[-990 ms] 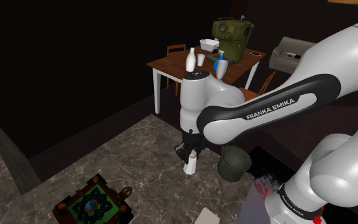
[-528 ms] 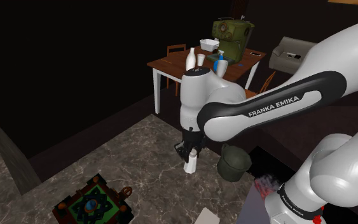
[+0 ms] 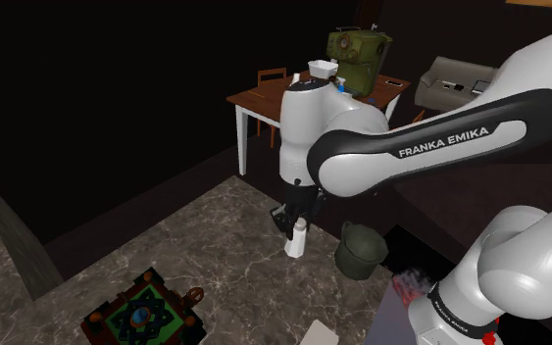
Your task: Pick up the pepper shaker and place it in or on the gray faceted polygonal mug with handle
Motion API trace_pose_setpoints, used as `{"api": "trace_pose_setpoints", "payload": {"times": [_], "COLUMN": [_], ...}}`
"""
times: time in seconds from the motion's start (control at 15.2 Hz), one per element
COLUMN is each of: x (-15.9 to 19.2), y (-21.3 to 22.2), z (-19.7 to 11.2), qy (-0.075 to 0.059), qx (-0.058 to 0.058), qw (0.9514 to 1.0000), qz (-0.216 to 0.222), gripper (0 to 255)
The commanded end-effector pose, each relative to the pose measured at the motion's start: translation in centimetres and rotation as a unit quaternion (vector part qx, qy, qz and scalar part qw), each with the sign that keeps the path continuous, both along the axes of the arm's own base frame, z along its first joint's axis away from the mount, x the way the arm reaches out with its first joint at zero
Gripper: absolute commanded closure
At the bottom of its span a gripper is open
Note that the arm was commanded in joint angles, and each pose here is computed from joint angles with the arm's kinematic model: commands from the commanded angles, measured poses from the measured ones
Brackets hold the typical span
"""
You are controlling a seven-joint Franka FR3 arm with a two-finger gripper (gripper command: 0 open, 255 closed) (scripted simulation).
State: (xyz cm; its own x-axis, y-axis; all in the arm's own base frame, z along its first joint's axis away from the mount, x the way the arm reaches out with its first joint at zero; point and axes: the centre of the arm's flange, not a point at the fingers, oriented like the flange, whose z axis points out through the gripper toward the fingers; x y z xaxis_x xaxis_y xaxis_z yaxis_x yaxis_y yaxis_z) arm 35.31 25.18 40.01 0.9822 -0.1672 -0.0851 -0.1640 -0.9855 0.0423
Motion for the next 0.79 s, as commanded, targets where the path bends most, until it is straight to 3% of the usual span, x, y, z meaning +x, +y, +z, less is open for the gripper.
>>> {"api": "trace_pose_setpoints", "payload": {"times": [0.0, 0.73], "x": [0.0, 0.0], "y": [0.0, 0.0], "z": [1.1, 6.9], "qy": [0.0, 0.0], "qx": [0.0, 0.0], "qw": [1.0, 1.0], "qz": [0.0, 0.0], "gripper": [255, 255]}}
